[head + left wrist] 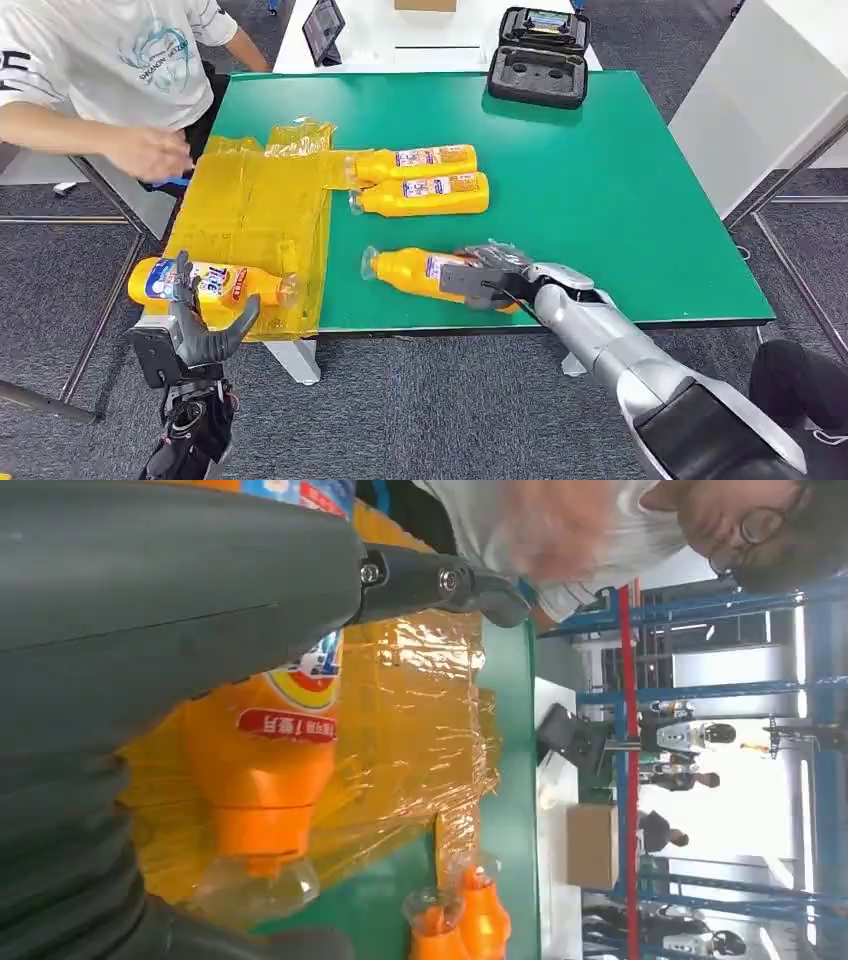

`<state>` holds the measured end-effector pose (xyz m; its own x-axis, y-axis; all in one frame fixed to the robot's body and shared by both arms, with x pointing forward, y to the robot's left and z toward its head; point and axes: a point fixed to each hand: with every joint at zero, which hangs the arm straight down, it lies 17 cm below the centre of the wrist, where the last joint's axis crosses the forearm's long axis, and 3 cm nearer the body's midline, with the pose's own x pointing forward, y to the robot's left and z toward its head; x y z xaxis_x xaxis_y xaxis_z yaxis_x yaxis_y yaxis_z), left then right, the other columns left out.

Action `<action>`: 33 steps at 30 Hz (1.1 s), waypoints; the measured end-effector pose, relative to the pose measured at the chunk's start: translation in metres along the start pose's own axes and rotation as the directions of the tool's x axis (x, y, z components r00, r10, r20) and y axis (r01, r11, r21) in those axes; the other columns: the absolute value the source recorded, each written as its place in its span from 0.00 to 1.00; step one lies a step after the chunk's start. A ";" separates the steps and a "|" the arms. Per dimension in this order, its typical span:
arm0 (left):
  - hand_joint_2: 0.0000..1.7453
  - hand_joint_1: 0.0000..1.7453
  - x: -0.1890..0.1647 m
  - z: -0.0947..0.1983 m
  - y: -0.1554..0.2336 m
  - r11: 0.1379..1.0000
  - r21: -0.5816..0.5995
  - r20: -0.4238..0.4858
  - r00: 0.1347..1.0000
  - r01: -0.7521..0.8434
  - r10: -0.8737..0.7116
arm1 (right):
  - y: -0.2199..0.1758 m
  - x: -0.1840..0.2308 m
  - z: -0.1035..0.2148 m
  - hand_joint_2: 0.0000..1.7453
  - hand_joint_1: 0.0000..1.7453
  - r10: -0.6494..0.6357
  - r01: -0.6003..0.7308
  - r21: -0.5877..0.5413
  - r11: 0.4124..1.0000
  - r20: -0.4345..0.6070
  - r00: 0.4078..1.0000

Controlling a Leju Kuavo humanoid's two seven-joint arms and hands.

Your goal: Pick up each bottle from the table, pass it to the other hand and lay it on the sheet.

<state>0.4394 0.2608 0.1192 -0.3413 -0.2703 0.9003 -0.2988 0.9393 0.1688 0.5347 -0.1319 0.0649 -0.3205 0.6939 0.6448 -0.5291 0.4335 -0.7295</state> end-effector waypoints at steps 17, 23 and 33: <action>1.00 0.00 0.040 0.015 -0.014 0.927 -0.068 -0.048 0.929 -0.369 0.367 | -0.039 0.168 0.041 1.00 1.00 -0.168 0.430 -0.315 0.846 0.608 0.776; 1.00 0.00 0.059 0.020 -0.037 0.867 -0.160 -0.072 0.882 -0.472 0.467 | 0.003 0.180 0.045 1.00 1.00 -0.249 0.479 -0.219 0.850 0.634 0.732; 1.00 0.00 0.084 0.023 -0.061 0.841 -0.255 -0.054 0.875 -0.478 0.481 | 0.038 0.190 0.039 1.00 1.00 -0.326 0.506 -0.130 0.852 0.626 0.709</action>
<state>0.4088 0.1761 0.1755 -0.3946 0.2265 0.8905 0.1388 0.9727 -0.1859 0.4233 -0.0065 0.1687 -0.5467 -0.0092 0.8373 -0.5113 0.7956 -0.3250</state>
